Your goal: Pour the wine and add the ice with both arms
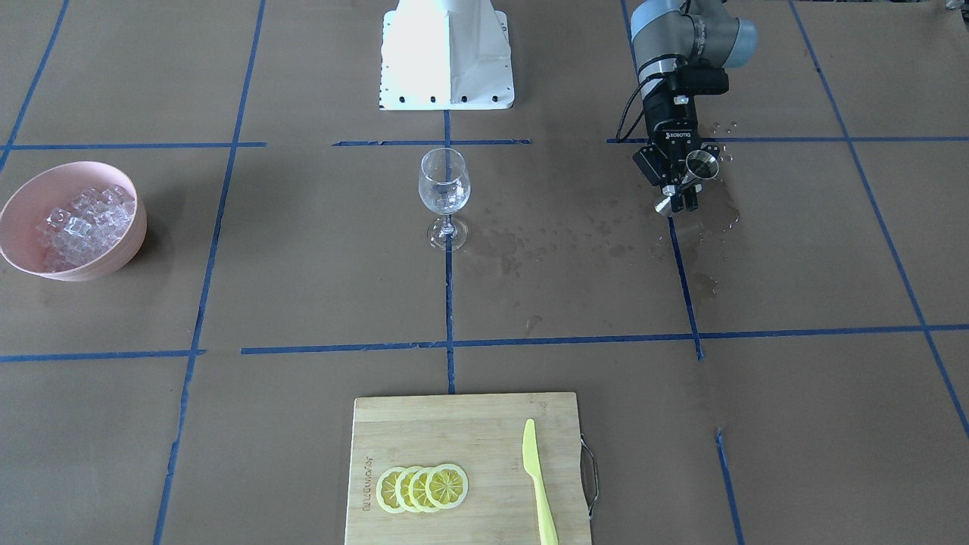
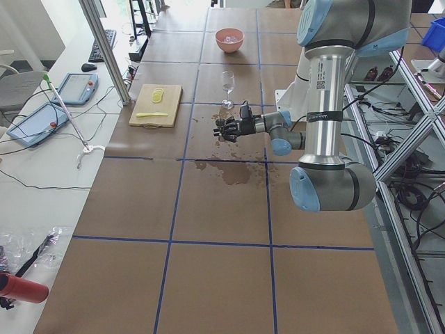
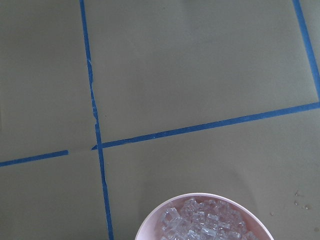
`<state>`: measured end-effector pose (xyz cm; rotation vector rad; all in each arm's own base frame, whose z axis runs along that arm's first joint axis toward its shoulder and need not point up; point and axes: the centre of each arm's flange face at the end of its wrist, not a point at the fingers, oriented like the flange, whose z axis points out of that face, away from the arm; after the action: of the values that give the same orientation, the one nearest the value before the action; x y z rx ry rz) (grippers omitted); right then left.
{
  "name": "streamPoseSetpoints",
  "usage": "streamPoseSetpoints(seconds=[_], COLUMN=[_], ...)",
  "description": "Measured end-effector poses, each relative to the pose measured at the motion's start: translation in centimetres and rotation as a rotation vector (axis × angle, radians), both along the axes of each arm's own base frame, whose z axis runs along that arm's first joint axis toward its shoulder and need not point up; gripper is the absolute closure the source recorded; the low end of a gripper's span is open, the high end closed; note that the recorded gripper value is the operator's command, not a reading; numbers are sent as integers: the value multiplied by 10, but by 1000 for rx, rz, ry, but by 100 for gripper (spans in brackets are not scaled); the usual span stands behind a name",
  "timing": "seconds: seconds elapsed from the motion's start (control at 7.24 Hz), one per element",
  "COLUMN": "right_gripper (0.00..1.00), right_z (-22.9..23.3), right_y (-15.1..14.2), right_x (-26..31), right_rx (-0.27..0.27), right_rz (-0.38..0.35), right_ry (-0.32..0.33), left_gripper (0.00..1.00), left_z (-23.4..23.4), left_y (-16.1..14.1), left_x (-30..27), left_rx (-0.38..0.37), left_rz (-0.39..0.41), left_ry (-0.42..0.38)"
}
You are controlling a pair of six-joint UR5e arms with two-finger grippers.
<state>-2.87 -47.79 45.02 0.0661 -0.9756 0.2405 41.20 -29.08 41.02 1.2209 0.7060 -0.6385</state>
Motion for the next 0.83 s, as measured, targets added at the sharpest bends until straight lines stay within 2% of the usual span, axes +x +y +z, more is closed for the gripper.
streamPoseSetpoints(seconds=[0.41,0.69,0.83], right_gripper=[0,0,0], right_z=[-33,-37,-31], right_y=[12,19,24], right_x=[-51,-85,-95], right_rx=[-9,18,9], right_rz=[14,11,15], right_ry=[42,78,96], left_gripper=[100,100,100], left_z=[-25,-38,-44], left_y=[-4,-6,-13], left_x=[-18,-22,-25], left_rx=[79,116,129], left_rz=[39,73,76], left_ry=[-71,-107,-145])
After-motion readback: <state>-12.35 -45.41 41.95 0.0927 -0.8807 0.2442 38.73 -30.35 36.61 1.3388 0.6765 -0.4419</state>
